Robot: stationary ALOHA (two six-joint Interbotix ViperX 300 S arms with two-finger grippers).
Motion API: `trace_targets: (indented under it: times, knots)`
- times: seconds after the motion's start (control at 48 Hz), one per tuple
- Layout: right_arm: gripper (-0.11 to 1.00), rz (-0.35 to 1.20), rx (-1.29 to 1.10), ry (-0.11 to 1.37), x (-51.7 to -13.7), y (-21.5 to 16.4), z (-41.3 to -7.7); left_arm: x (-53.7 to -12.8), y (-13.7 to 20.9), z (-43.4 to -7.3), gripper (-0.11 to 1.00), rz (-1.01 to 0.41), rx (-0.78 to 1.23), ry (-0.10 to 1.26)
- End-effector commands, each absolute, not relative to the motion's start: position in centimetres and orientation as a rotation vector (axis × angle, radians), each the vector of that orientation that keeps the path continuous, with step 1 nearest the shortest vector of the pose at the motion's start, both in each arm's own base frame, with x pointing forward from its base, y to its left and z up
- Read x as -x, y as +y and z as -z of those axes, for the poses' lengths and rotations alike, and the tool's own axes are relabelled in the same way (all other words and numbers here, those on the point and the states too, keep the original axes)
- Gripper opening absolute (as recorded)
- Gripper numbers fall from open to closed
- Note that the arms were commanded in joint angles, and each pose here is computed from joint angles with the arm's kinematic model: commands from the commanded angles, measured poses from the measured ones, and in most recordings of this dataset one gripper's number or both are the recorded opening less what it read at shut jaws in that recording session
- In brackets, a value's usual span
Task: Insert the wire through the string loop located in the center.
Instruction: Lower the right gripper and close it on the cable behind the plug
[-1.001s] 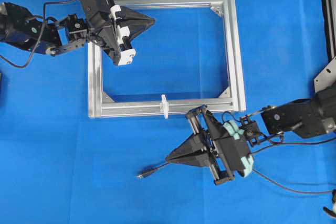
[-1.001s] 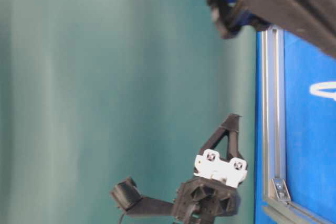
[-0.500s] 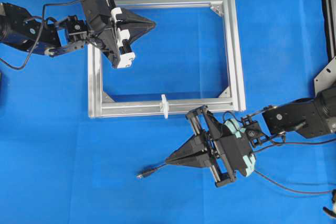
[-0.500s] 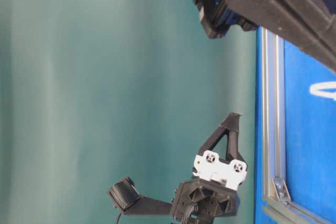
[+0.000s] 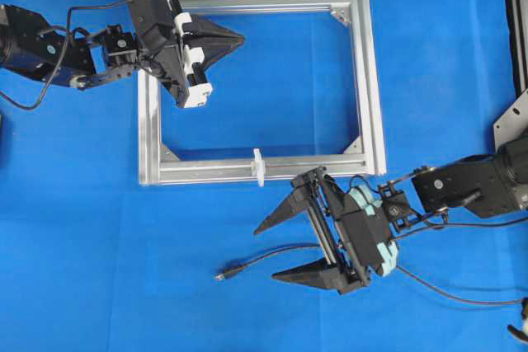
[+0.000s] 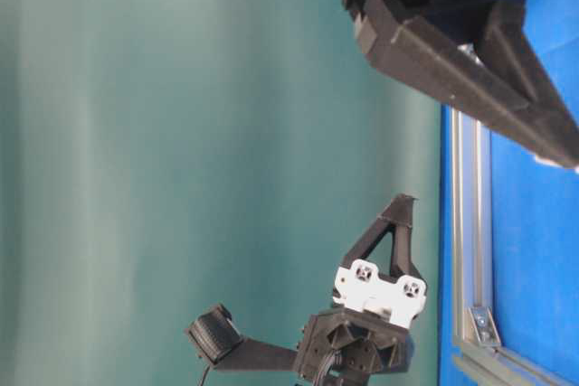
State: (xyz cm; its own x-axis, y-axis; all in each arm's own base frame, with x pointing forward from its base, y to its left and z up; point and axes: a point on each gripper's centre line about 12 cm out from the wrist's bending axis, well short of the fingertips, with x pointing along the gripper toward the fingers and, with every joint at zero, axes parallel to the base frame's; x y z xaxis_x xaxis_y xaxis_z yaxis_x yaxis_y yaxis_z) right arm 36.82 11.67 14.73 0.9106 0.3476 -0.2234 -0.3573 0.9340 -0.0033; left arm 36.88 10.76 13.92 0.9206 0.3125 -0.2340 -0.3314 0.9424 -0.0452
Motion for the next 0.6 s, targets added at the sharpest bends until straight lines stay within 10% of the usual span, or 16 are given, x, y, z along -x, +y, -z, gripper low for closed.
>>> trace_targets:
  times: [0.0, 0.584]
  knots:
    - [0.9, -0.365, 0.038, 0.178, -37.2, 11.9, -16.4, -37.1, 10.9, -15.4, 0.0, -0.332, 0.076, 0.184]
    - [0.93, -0.34, 0.04, 0.326, -39.3, 12.3, -12.1, -37.0, 11.1, -15.3, 0.0, -0.335, 0.077, 0.19]
